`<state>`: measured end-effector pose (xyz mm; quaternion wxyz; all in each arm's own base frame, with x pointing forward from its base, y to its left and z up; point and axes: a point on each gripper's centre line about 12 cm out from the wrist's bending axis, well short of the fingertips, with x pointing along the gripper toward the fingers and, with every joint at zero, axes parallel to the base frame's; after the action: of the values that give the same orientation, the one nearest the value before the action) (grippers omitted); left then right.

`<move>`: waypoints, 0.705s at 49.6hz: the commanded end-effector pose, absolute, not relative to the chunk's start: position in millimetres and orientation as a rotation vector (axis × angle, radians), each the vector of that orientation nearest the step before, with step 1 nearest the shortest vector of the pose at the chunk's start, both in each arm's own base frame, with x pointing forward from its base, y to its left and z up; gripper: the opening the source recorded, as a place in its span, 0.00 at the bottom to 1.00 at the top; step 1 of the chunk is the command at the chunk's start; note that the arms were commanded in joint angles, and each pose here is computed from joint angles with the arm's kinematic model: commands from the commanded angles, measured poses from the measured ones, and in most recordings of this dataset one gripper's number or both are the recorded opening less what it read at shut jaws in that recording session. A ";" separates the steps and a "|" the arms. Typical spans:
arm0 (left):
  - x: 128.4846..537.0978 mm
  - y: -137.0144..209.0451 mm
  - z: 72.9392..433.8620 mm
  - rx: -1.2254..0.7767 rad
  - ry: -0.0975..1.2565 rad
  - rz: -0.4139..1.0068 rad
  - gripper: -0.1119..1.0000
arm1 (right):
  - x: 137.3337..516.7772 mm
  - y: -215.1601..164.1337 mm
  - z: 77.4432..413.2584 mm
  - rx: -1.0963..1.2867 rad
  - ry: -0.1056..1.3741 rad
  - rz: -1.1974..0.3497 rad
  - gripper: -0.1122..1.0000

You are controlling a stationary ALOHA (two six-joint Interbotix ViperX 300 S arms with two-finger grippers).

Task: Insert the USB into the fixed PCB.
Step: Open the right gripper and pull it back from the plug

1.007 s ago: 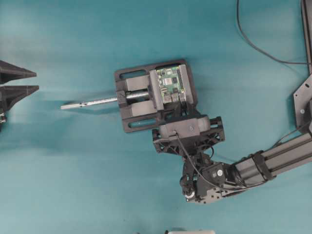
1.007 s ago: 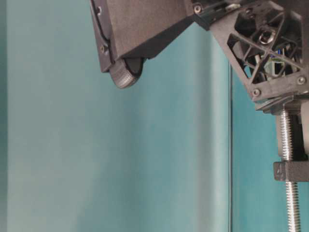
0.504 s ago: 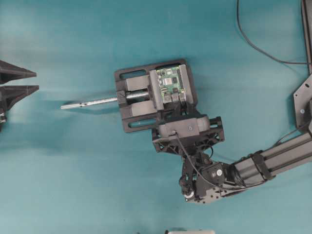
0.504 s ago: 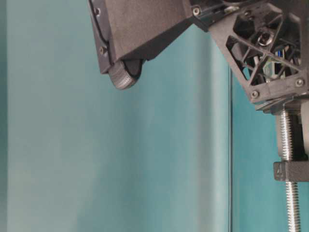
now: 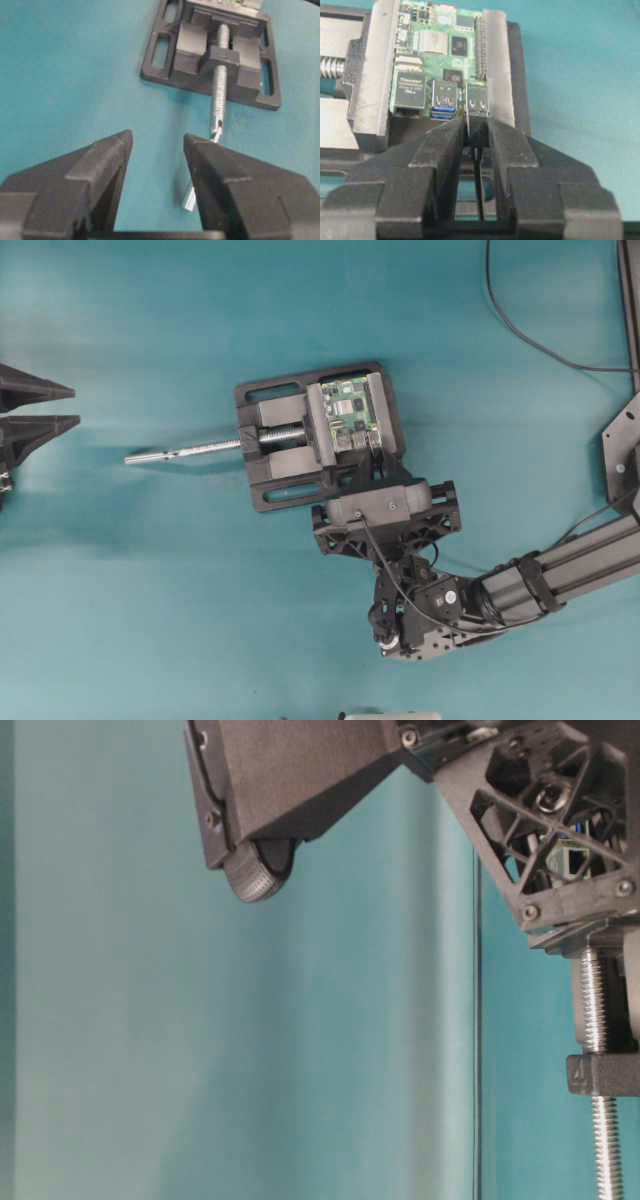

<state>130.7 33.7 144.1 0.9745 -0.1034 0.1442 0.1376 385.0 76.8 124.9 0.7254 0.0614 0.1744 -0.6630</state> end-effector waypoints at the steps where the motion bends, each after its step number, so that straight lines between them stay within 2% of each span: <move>1: 132.7 34.4 147.5 -0.216 0.284 0.280 0.66 | 389.5 87.1 140.6 0.172 0.349 -1.440 0.29; 8: 132.7 34.4 147.5 -0.216 0.284 0.280 0.66 | 388.9 91.5 140.7 0.174 0.350 -1.429 0.34; 21: 132.7 34.4 147.5 -0.216 0.284 0.280 0.66 | 388.7 99.1 138.9 0.180 0.343 -1.419 0.54; 35: 132.7 34.4 147.5 -0.216 0.284 0.280 0.66 | 384.5 105.2 139.4 0.183 0.360 -1.421 0.55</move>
<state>130.6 33.6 143.9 0.9744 -0.1028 0.1451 0.1374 383.2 101.9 128.1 0.7400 0.0700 0.1693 -0.6472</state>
